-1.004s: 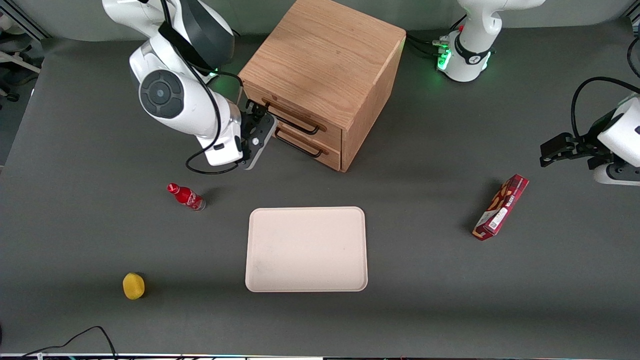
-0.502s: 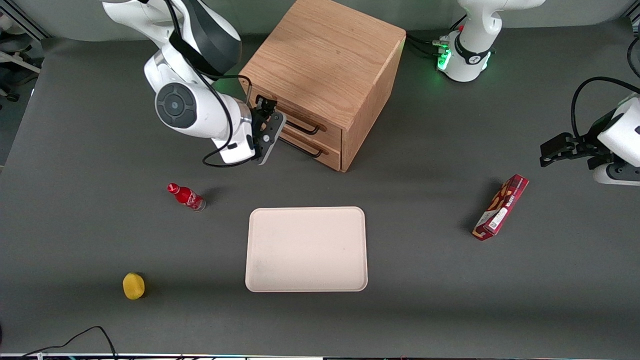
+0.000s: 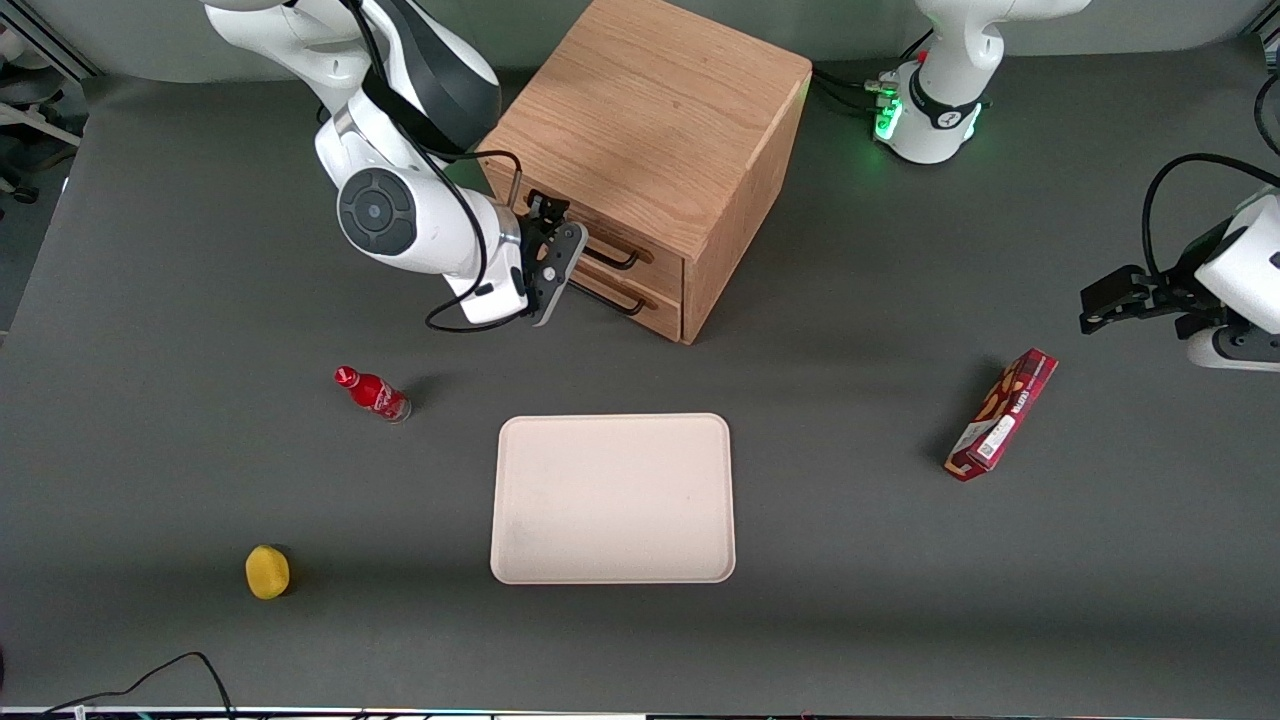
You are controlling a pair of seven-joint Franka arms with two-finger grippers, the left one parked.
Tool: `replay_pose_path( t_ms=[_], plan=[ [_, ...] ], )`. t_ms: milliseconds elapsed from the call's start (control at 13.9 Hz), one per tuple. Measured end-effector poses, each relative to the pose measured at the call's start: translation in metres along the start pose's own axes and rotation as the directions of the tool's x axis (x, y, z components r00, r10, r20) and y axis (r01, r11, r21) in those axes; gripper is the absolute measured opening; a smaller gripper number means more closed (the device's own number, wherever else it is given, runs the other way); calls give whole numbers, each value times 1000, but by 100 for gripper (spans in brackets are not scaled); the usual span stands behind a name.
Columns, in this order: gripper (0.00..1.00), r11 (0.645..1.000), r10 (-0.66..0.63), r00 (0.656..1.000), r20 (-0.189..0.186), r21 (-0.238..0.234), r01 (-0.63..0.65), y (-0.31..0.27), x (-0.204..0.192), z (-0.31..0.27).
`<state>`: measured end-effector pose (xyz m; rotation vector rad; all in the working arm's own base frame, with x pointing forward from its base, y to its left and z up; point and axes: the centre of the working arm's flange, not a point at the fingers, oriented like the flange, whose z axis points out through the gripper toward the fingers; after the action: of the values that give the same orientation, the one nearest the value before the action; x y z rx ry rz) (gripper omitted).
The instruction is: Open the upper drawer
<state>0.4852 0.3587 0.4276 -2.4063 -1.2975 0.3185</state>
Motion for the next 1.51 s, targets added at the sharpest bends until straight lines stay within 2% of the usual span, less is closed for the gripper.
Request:
replay_pose_path(
  t_ms=[717,1507],
  plan=[
    [100,1000,-24,1000,-17,1,24,-8,13,28],
    [100,1000,-22,999,-37,-5,22,-5,16,30]
  ],
)
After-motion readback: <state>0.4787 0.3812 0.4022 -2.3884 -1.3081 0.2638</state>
